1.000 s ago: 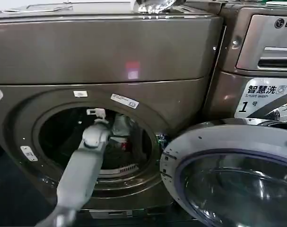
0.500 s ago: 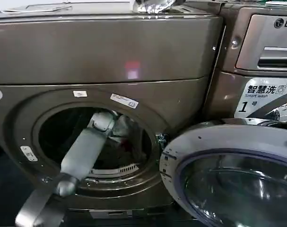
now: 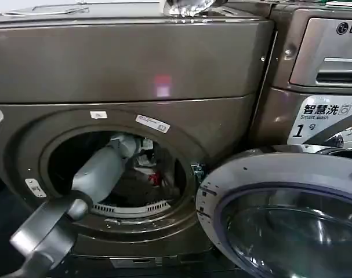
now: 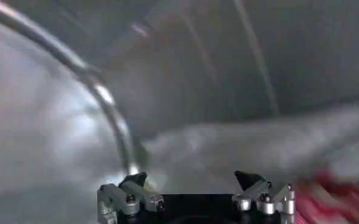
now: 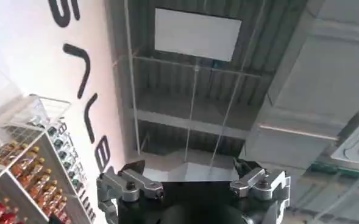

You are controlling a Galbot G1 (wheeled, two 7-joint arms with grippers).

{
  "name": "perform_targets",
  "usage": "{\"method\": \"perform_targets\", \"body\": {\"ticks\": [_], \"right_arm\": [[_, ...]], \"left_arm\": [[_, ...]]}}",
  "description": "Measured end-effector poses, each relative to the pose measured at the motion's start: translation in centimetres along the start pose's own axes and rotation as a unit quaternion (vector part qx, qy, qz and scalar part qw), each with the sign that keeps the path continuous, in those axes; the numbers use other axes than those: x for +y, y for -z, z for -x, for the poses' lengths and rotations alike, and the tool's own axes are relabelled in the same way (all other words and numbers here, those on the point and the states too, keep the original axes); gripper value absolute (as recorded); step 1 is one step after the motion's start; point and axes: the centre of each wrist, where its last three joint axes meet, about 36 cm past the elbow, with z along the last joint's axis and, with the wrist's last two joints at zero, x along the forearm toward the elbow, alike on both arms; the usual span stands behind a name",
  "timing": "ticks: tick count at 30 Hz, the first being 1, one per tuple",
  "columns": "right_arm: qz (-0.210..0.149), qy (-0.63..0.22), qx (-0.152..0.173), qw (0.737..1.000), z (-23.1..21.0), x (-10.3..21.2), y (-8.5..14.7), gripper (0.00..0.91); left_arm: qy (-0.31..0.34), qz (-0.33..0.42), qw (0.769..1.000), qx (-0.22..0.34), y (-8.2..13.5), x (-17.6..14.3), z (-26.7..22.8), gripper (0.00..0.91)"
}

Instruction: Grasp the clothes from the dryer.

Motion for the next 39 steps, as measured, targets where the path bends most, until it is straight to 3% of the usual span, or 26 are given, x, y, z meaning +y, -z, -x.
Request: {"method": "perform_targets", "body": {"ticks": [9,20,39], "right_arm": [[0.000,0.003,0.001,1.000,-0.5,0.3,-0.1,0.907],[0.001,0.009,0.003,1.000,-1.1,1.0,-0.3,0.907],[0.004,0.016,0.005,1.000,-1.6,2.0,-0.4,0.907]], "left_arm": [[-0.092,0.064,0.991,0.073,-0.1,-0.1,0.9,0.907],[-0.149,0.051,0.980,0.121,-0.9,-1.4,1.9,0.907],[-0.180,0.022,0.976,0.117,-1.5,-1.7,1.9,0.907]]}}
